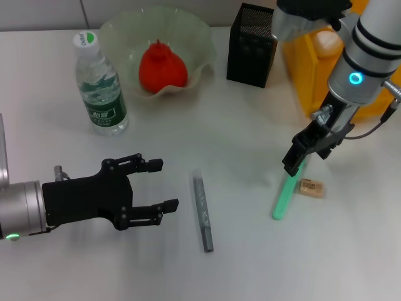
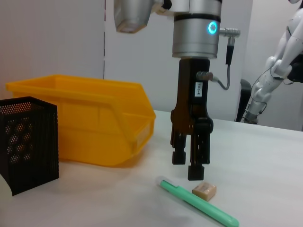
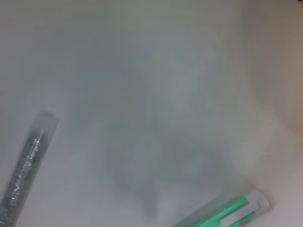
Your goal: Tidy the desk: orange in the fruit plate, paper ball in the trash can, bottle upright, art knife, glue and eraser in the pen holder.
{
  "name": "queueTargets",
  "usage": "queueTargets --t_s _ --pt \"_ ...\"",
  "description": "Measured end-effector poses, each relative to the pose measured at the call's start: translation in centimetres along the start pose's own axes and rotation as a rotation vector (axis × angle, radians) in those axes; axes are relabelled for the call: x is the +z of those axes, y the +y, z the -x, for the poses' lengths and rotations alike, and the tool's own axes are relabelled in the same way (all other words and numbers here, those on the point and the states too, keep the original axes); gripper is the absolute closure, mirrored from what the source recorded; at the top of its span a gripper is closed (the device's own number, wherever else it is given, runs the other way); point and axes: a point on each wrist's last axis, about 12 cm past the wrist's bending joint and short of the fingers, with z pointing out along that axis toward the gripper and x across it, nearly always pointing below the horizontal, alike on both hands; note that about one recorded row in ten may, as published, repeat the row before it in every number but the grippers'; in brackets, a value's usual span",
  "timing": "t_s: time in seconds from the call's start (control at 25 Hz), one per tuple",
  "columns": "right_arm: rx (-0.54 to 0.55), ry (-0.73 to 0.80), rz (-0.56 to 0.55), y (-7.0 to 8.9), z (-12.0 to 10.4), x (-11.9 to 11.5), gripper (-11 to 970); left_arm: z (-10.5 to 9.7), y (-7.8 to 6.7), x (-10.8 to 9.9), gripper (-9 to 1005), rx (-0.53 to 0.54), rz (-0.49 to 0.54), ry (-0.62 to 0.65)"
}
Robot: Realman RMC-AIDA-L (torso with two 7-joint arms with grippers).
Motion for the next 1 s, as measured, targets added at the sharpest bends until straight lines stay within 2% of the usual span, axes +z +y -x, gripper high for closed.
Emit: queueTargets --t_s 0.52,1.0 --pt "-0.037 0.004 -0.061 1.1 0.4 1.3 176 -0.1 -0.1 -0.1 192 -0.005 0.003 0.0" --pt "-0.026 0.017 -0.06 1.6 0.1 2.0 177 -0.1 -0.1 -0.1 192 -0.004 0.004 0.001"
